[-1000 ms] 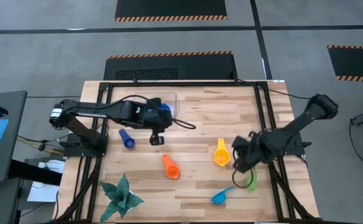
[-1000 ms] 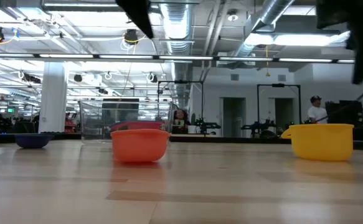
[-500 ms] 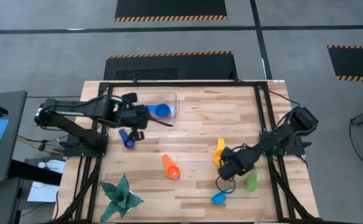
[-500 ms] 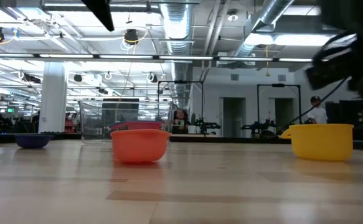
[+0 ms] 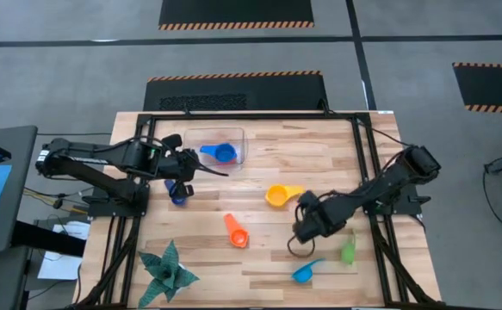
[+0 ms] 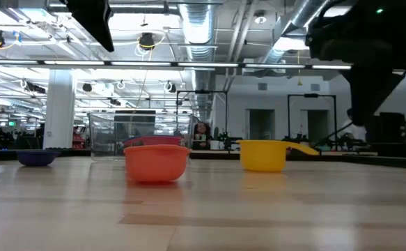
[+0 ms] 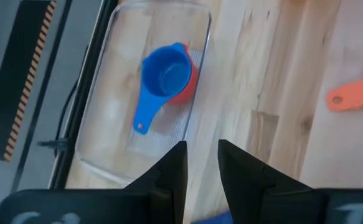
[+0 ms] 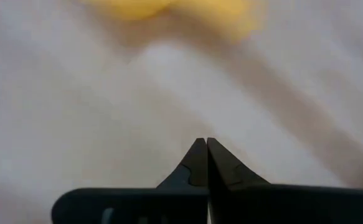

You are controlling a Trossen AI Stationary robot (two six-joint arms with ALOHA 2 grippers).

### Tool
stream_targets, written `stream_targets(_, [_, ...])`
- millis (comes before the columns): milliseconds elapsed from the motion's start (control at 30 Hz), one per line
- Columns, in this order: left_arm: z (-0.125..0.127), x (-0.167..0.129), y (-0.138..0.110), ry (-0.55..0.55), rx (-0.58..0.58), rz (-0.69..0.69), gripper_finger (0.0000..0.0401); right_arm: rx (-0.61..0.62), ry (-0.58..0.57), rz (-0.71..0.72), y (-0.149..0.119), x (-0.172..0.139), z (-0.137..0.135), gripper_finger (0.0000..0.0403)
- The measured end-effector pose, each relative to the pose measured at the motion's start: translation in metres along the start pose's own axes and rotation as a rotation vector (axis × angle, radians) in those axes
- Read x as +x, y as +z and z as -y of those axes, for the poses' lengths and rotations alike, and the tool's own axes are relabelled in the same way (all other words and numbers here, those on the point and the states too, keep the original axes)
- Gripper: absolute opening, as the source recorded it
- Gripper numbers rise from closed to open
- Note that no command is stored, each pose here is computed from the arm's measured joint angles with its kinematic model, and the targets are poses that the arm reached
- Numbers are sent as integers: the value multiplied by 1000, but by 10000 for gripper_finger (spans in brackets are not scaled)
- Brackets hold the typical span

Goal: Nest measuring cups in basket
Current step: Move the measuring cups to the center of the table

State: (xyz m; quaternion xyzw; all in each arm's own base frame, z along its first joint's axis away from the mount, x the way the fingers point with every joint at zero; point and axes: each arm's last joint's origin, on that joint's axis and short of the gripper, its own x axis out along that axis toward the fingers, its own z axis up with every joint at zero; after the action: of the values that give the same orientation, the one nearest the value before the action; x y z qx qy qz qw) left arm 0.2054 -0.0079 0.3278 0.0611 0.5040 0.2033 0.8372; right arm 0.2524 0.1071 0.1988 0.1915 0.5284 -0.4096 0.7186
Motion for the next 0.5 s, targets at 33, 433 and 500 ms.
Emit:
stream_targets(33, [1, 2, 1, -3, -4, 9, 80, 34, -26, 13, 0, 0, 2, 5])
stream_targets(433, [4, 6, 4, -16, 17, 55, 80, 82, -275, -317, -21, -44, 27, 5])
stream_targets(500, [4, 6, 4, -16, 25, 55, 80, 123, -223, -323, -29, -60, 26, 5])
